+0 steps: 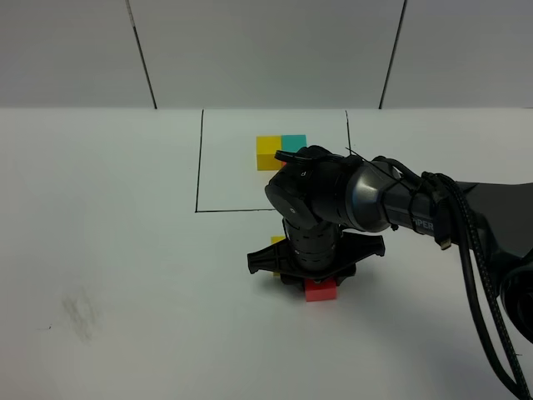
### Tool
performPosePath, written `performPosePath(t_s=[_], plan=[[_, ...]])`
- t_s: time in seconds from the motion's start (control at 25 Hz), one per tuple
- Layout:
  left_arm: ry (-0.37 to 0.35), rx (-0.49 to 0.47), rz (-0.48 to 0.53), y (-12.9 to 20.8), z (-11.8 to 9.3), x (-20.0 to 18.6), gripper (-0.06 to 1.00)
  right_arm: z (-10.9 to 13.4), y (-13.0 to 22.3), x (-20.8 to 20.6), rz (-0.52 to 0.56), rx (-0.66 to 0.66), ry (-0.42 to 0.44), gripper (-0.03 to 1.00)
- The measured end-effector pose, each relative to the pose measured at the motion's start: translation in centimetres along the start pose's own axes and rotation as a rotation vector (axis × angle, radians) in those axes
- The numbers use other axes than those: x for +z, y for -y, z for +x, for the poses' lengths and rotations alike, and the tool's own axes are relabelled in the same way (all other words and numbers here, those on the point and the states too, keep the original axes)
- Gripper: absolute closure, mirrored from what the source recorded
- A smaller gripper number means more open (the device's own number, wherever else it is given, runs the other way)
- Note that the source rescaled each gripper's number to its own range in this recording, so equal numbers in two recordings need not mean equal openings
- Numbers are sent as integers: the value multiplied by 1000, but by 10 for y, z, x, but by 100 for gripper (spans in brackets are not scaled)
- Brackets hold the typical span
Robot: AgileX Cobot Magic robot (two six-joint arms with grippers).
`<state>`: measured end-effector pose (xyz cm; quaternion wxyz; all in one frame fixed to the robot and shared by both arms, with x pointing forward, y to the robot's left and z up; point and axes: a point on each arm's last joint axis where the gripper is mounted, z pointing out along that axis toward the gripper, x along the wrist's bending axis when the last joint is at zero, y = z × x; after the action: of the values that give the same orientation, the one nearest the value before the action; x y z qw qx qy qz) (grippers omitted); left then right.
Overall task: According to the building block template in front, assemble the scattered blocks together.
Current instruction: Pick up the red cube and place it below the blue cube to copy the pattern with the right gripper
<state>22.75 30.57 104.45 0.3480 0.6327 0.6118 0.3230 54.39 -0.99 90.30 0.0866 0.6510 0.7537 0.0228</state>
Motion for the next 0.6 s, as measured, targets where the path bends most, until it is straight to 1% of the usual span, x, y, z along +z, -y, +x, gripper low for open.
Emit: performPosePath(t_s=[0.6], plan=[[0,2,0,0,0,0,9,2,-1,6,3,-5,8,75]])
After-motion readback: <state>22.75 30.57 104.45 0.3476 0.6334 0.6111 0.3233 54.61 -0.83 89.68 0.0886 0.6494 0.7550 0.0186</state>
